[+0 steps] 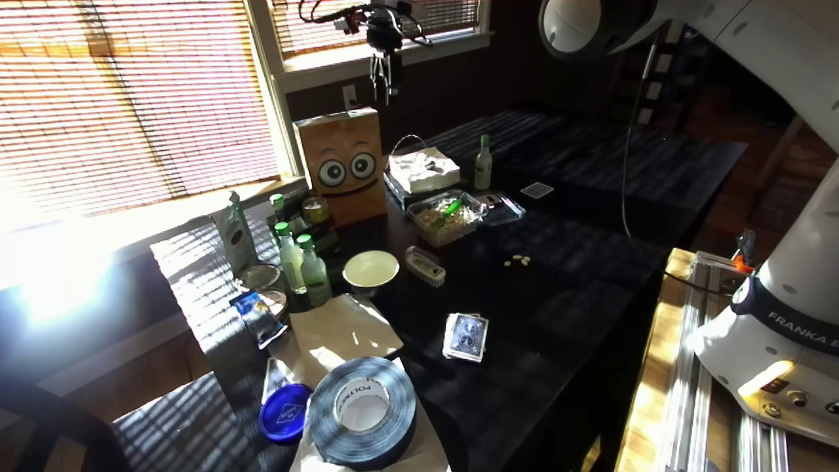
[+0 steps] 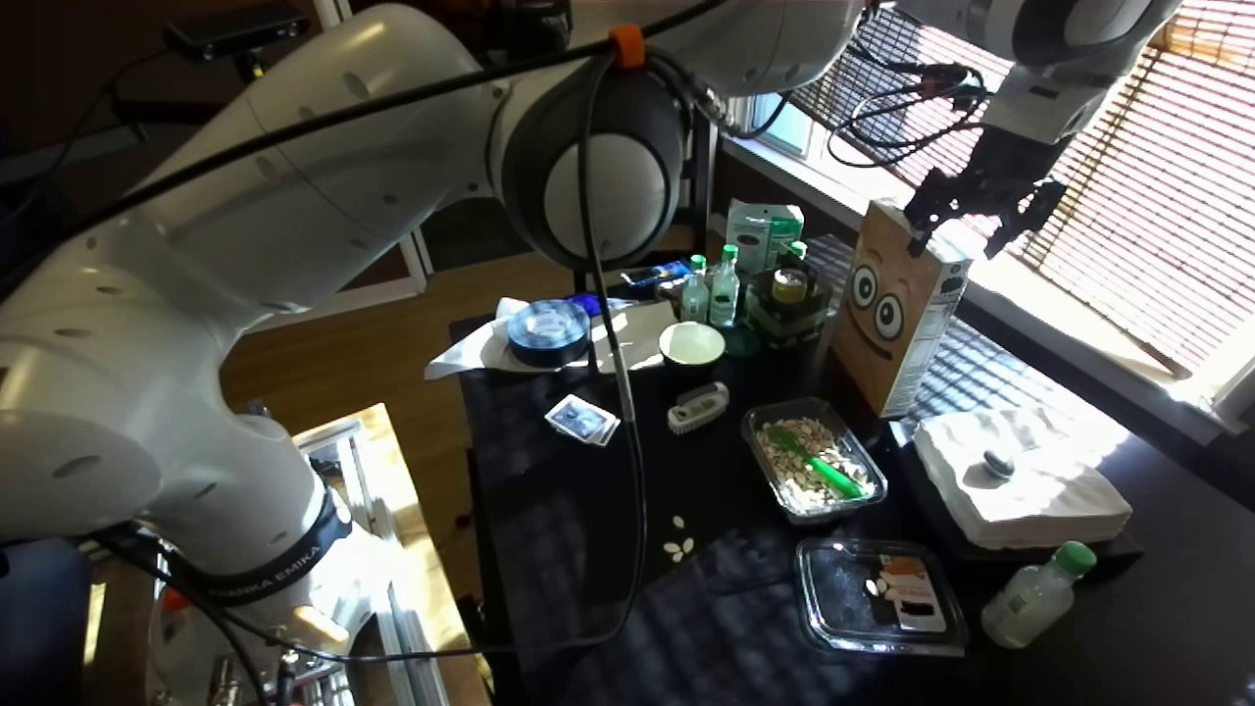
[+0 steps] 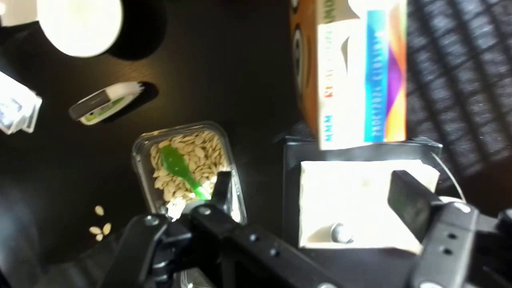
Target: Close the box completely and then move it backwards
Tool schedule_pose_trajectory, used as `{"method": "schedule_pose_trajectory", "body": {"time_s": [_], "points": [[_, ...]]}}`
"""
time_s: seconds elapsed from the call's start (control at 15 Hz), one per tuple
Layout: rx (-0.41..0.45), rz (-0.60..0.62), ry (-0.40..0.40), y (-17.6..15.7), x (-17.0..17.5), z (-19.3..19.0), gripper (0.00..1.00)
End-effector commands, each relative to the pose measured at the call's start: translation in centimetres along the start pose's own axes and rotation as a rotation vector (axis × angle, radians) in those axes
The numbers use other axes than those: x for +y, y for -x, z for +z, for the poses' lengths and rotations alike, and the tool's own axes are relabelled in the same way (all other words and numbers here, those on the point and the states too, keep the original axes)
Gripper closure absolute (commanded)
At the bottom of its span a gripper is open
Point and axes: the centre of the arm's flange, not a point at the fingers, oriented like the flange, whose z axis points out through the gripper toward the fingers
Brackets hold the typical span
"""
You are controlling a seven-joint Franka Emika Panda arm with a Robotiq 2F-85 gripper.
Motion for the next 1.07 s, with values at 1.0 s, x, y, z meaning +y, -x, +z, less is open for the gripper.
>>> {"method": "schedule_pose_trajectory", "body": {"time_s": [1.0], "points": [[-0.096, -0.205, -0.122, 0.8, -1.8, 2.2, 0.00]]}}
